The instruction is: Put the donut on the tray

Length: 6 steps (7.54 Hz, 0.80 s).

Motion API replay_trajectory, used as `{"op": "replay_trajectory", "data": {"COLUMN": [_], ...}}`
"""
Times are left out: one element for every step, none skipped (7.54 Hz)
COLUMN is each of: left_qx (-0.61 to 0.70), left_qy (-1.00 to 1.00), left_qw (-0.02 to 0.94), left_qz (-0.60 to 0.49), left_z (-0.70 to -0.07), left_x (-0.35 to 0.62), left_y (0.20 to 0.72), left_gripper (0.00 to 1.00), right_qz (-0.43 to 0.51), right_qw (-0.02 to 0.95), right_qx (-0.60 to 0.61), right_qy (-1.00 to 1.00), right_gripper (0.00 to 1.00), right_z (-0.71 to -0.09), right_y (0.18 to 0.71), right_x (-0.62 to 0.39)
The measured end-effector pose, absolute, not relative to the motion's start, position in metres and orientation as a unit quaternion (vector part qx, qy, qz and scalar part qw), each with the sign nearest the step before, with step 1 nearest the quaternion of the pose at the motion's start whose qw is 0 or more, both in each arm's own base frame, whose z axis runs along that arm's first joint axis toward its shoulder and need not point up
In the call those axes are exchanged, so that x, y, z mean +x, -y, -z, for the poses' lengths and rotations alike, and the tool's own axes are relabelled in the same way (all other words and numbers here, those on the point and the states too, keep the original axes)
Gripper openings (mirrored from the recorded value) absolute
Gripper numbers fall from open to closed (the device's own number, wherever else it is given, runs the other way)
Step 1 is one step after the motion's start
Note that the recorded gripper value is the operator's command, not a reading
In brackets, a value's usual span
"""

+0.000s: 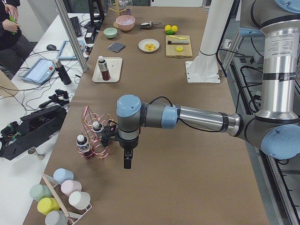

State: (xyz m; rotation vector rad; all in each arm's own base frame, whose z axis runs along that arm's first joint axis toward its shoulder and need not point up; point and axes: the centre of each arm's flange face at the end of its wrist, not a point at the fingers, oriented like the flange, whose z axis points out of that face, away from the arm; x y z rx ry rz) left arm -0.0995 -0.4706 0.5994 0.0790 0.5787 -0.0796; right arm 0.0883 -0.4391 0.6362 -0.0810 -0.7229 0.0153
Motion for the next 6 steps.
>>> {"op": "replay_trajectory", "data": {"left_qx": [0.04,0.042,0.042,0.041,0.04,0.039], "left_qy": [-0.286,-0.286,-0.286,-0.286,-0.286,-0.286], "left_qw": [0.957,0.957,0.957,0.957,0.957,0.957], "left_qz": [0.039,0.038,0.038,0.038,0.038,0.038], "left_z": [-0.5987,-0.5966,-0.5964,-0.597,-0.5979,-0.5991], "left_x": [-0.0994,-0.0993,-0.0993,-0.0993,-0.0993,-0.0993], "left_y": [0.4707,0.4714,0.4713,0.4709,0.4703,0.4697], "left_gripper": [0.98,0.98,0.98,0.98,0.98,0.98], "right_qz": [-0.007,-0.008,-0.009,-0.01,-0.011,-0.012], "right_qw": [0.934,0.934,0.934,0.934,0.934,0.934], "right_qx": [-0.039,-0.039,-0.04,-0.039,-0.039,-0.039], "right_qy": [0.354,0.355,0.355,0.356,0.356,0.356], "right_gripper": [1.0,1.0,1.0,1.0,1.0,1.0], "right_z": [-0.636,-0.6362,-0.6368,-0.6369,-0.637,-0.637], "right_y": [0.4389,0.4383,0.4376,0.4371,0.4367,0.4365], "right_x": [0.0883,0.0888,0.0893,0.0902,0.0913,0.0922]}}
